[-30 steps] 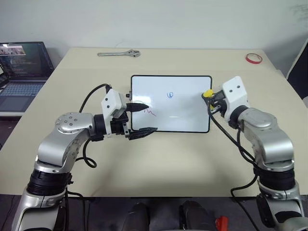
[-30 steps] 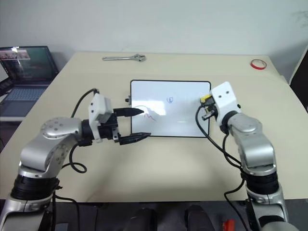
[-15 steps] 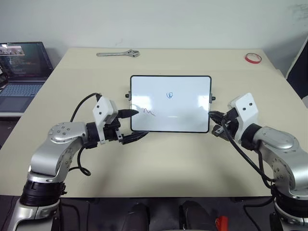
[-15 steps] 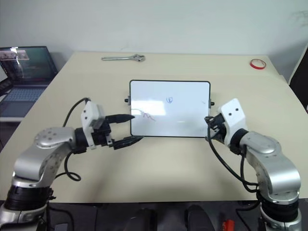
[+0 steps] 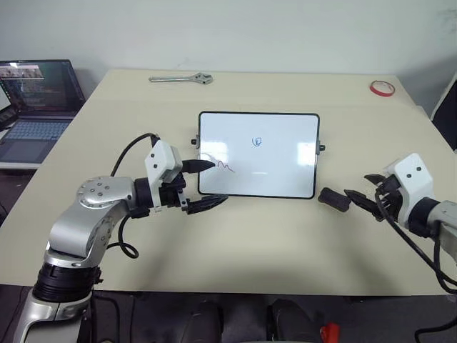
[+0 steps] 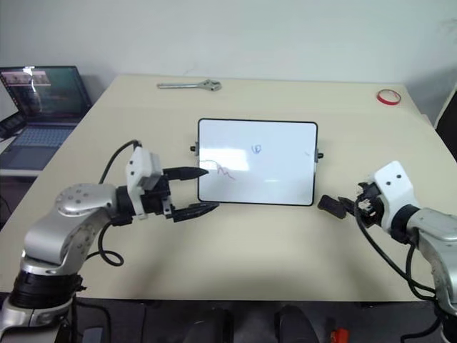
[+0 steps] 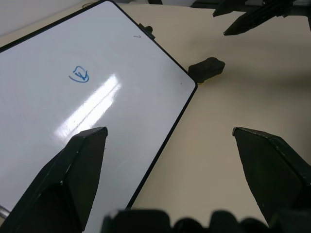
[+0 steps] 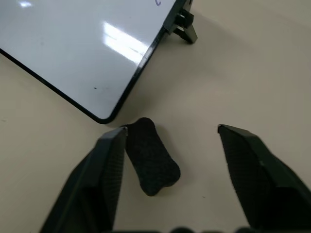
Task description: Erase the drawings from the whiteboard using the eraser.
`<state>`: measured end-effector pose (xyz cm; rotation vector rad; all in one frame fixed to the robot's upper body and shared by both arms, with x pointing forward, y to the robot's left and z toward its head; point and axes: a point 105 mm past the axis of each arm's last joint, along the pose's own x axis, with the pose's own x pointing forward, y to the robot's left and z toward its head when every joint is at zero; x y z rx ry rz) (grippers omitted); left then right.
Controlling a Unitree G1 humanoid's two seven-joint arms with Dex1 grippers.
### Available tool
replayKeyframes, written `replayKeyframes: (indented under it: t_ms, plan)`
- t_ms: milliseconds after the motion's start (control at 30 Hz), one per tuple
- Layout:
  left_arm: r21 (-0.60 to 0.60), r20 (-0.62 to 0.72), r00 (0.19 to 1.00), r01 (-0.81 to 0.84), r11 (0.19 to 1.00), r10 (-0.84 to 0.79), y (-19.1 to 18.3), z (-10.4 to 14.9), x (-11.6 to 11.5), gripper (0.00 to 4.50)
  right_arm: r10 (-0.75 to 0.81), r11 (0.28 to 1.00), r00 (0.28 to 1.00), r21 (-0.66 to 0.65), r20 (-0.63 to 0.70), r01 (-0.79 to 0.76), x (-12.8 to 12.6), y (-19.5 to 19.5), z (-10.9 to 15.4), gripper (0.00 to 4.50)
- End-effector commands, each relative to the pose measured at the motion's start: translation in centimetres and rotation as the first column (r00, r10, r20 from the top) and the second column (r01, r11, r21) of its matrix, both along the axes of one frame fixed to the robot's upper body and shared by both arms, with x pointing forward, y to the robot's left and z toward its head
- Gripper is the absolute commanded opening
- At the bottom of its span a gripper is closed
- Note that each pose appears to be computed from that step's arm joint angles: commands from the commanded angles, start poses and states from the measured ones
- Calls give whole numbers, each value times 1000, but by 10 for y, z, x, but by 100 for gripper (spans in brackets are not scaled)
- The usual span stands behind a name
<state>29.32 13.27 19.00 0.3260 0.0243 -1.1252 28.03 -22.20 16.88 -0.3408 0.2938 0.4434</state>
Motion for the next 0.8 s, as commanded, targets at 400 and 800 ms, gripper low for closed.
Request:
replayKeyframes:
  t_ms: [400, 800]
  plan:
    - [-2, 43, 999, 28, 1000, -28, -3, 12, -5, 450, 113, 992, 992, 71, -63, -109, -11, 16, -18, 444]
    - [46, 6, 983, 182, 982, -183, -17, 10, -13, 450, 135, 991, 989, 25, -66, -133, 25, 13, -45, 444]
